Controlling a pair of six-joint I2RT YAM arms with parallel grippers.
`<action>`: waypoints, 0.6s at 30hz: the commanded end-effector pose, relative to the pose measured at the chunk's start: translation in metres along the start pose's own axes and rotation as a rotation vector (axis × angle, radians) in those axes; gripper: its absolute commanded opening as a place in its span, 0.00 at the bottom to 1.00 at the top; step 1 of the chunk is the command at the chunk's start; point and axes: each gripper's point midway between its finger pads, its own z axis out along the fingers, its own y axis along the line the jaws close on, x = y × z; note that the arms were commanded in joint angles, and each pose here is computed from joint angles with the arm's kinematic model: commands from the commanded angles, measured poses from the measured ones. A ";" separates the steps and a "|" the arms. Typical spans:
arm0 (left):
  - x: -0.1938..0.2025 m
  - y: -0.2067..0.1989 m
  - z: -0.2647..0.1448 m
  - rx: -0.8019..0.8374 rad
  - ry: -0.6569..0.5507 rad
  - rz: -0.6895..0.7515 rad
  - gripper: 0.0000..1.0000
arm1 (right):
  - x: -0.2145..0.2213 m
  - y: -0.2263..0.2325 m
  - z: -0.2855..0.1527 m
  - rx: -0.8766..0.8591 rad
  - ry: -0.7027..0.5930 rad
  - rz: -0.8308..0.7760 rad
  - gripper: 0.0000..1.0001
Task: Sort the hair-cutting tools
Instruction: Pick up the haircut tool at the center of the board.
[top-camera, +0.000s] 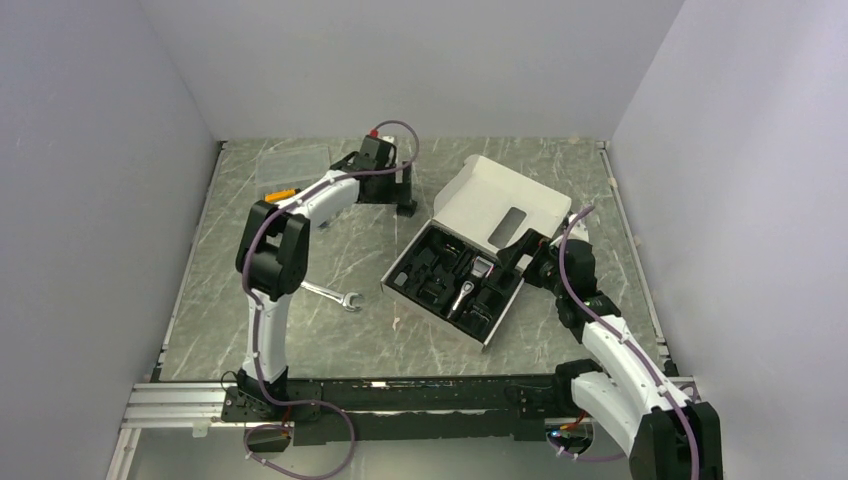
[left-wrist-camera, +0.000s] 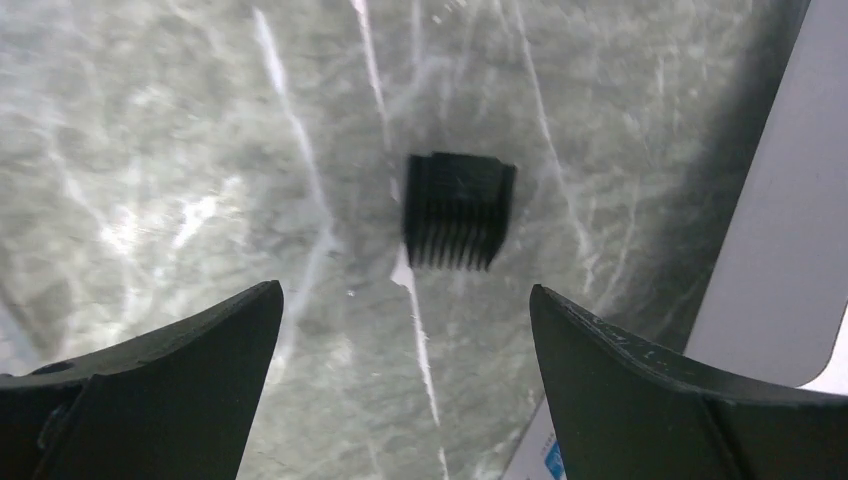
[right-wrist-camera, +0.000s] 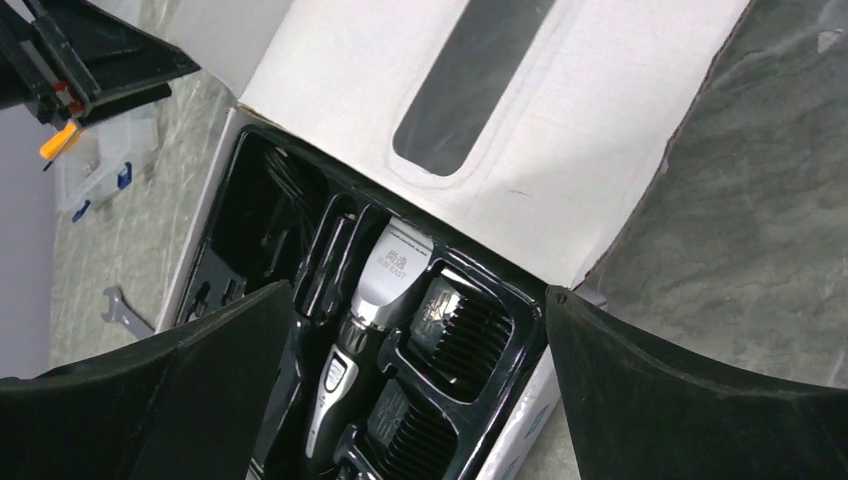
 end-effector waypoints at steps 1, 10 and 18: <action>-0.034 -0.006 -0.007 0.020 -0.065 0.075 0.99 | -0.016 0.022 -0.005 -0.085 -0.038 -0.024 1.00; -0.005 -0.017 0.026 0.025 0.018 0.179 0.99 | -0.020 0.031 -0.010 -0.127 -0.042 -0.019 1.00; 0.008 -0.024 0.042 0.037 0.062 0.219 0.99 | -0.016 0.029 -0.013 -0.119 -0.027 -0.014 1.00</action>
